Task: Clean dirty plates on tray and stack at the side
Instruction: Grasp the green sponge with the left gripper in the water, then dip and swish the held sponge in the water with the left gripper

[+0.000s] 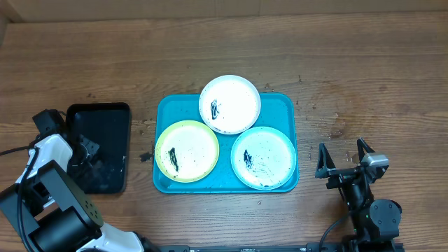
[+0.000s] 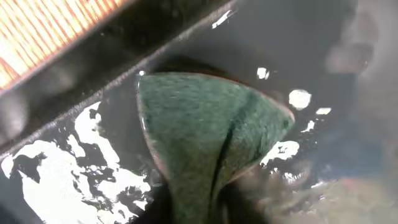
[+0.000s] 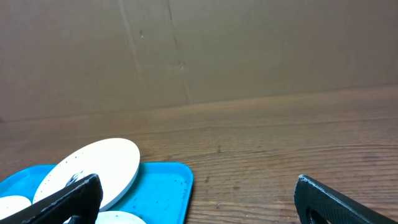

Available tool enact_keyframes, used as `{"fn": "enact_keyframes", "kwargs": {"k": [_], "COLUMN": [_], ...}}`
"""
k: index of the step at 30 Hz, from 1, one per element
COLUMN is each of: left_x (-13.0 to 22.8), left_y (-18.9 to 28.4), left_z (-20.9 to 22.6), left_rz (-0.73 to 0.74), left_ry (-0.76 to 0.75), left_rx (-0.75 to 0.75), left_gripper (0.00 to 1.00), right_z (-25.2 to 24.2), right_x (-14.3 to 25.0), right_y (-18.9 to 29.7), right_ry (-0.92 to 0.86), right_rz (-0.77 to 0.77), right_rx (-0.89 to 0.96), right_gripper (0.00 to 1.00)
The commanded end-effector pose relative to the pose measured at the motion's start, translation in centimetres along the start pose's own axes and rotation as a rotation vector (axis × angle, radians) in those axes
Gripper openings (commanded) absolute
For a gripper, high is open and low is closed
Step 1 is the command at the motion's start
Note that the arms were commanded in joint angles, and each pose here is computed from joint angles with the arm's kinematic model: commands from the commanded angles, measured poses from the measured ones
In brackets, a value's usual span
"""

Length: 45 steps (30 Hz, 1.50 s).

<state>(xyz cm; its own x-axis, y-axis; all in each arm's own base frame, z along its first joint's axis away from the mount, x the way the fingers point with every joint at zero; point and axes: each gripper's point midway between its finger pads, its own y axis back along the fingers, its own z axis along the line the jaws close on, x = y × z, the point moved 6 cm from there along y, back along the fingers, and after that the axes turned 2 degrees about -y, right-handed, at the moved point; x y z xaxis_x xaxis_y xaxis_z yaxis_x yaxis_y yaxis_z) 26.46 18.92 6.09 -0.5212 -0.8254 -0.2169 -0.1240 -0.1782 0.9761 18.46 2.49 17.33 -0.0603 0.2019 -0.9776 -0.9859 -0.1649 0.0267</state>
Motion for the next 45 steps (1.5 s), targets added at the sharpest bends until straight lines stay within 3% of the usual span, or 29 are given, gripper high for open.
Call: {"fn": "enact_keyframes", "kwargs": {"k": [1, 15, 16, 20, 23, 25, 30, 31, 32, 33, 34, 35, 41, 43, 44, 45], "left_x": [-0.4, -2.9, -2.9, -2.9, -2.9, -2.8, -2.1, -1.9, -1.6, -1.3, -1.0, -0.6, 1.3, 1.7, 2.0, 2.0], "left_y": [-0.1, 0.1, 0.1, 0.1, 0.1, 0.1, 0.0, -0.1, -0.1, -0.1, -0.1, -0.1, 0.0, 0.1, 0.1, 0.1], "left_z": [-0.2, -0.1, -0.1, -0.1, -0.1, -0.1, -0.2, -0.2, -0.2, -0.3, -0.4, -0.6, -1.1, -1.1, -1.0, -1.0], "left_rz": [-0.004, -0.152, -0.154, -0.155, -0.155, -0.151, -0.104, -0.093, -0.075, -0.06, -0.038, -0.014, 0.108, 0.133, 0.146, 0.15], "left_ry": [0.003, 0.019, 0.019, 0.019, 0.019, 0.019, 0.013, 0.012, 0.01, 0.009, 0.007, 0.006, 0.003, 0.004, 0.004, 0.004], "left_rx": [0.005, -0.028, -0.027, -0.027, -0.027, -0.028, -0.011, -0.01, -0.004, 0.004, 0.018, 0.038, 0.104, 0.11, 0.108, 0.106], "left_gripper": [1.0, 1.0, 0.96, 0.59, 0.17, 0.05, 0.04, 0.12, 0.35, 0.7, 0.96, 1.0, 1.0, 0.85, 0.68, 0.58], "right_z": [-0.1, -0.1, -0.1, -0.1, -0.1, -0.1, -0.1, -0.1, -0.1, -0.1, -0.1, -0.1, -0.1, -0.1, -0.1, -0.1], "right_x": [0.1, 0.1, 0.1, 0.1, 0.1, 0.1, 0.1, 0.1, 0.1, 0.1, 0.1, 0.1, 0.1, 0.1, 0.1, 0.1], "right_y": [0.0, 0.0, 0.0, 0.0, 0.0, 0.0, 0.0, 0.0, 0.0, 0.0, 0.0, 0.0, 0.0, 0.0, 0.0, 0.0], "right_ry": [0.004, 0.004, 0.004, 0.004, 0.004, 0.004, 0.004, 0.004, 0.004, 0.004, 0.004, 0.004, 0.004, 0.004, 0.004, 0.004], "right_rz": [-0.007, -0.007, -0.007, -0.007, -0.007, -0.007, -0.007, -0.007, -0.007, -0.007, -0.007, -0.007, -0.007, -0.007, -0.007, -0.007], "right_rx": [0.006, 0.007, 0.006, 0.006, 0.006, 0.006, 0.006, 0.006, 0.006, 0.006, 0.006, 0.006, 0.006, 0.006, 0.006, 0.006], "right_gripper": [1.0, 1.0, 1.0, 1.0, 1.0, 1.0, 1.0, 1.0, 1.0, 1.0, 1.0, 1.0, 1.0, 1.0, 1.0, 1.0]}}
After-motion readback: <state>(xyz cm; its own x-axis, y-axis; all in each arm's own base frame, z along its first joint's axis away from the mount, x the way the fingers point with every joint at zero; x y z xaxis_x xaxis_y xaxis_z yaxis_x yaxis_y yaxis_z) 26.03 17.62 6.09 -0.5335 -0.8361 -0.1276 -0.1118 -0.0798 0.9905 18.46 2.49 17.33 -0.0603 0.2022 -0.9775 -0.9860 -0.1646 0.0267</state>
